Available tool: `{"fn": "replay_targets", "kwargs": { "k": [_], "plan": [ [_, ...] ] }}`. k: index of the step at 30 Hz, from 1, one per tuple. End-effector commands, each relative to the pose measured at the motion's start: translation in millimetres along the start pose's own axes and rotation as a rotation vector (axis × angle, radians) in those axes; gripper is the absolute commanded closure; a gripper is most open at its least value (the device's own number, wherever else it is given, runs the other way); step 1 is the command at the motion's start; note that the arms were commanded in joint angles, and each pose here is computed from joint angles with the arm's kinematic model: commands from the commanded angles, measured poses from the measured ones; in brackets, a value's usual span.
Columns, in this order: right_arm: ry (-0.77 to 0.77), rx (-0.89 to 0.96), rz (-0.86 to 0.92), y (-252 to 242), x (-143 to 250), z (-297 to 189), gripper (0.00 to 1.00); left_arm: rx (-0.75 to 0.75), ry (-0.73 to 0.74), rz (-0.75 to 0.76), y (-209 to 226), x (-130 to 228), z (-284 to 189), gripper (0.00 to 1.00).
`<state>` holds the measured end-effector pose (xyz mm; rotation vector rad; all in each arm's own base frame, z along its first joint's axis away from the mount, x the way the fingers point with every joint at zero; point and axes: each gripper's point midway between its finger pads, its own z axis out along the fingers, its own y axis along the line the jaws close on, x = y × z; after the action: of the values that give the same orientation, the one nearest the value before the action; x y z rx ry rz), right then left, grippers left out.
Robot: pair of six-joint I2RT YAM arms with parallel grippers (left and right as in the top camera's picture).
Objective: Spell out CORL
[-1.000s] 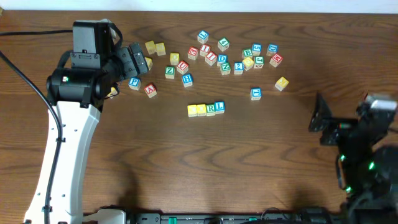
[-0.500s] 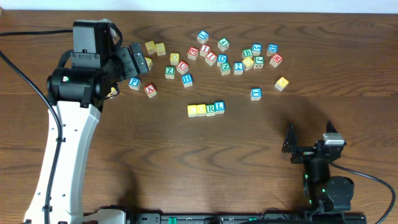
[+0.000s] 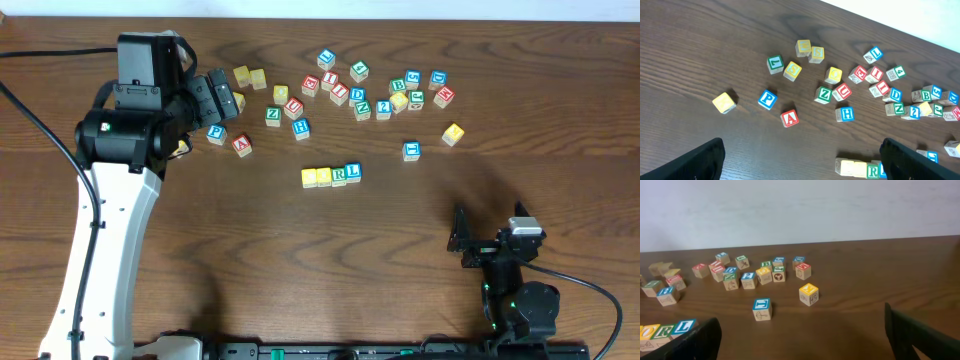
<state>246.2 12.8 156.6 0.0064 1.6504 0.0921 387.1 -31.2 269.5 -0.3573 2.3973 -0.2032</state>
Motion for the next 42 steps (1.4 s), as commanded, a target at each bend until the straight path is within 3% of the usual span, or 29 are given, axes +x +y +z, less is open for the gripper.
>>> {"fn": "replay_targets", "kwargs": {
  "k": [1, 10, 17, 23, 31, 42],
  "plan": [
    [0.001, -0.015, -0.009, 3.5, 1.2, -0.1, 0.01, -0.007, -0.013, 0.007, 1.4, -4.4, -2.5, 0.02],
    [0.001, -0.015, -0.009, 3.5, 1.2, -0.1, 0.01, -0.011, -0.014, 0.008, 2.0, -4.4, -2.5, 0.02],
    [0.001, -0.015, -0.009, 3.5, 1.2, -0.1, 0.01, -0.152, -0.054, 0.012, 28.4, -6.0, -9.5, 0.02],
    [0.001, -0.015, -0.009, 3.5, 1.2, -0.1, 0.01, -0.111, -0.062, 0.121, 29.7, 14.4, -22.3, 0.02],
    [0.001, -0.015, -0.009, 3.5, 1.2, -0.1, 0.01, 0.07, -0.256, 0.329, 28.1, 45.3, -36.8, 0.02],
    [0.001, -0.016, -0.009, 3.5, 1.2, -0.1, 0.01, 0.077, -0.51, 0.394, 60.1, 123.1, -44.2, 0.02]
  ]
}}
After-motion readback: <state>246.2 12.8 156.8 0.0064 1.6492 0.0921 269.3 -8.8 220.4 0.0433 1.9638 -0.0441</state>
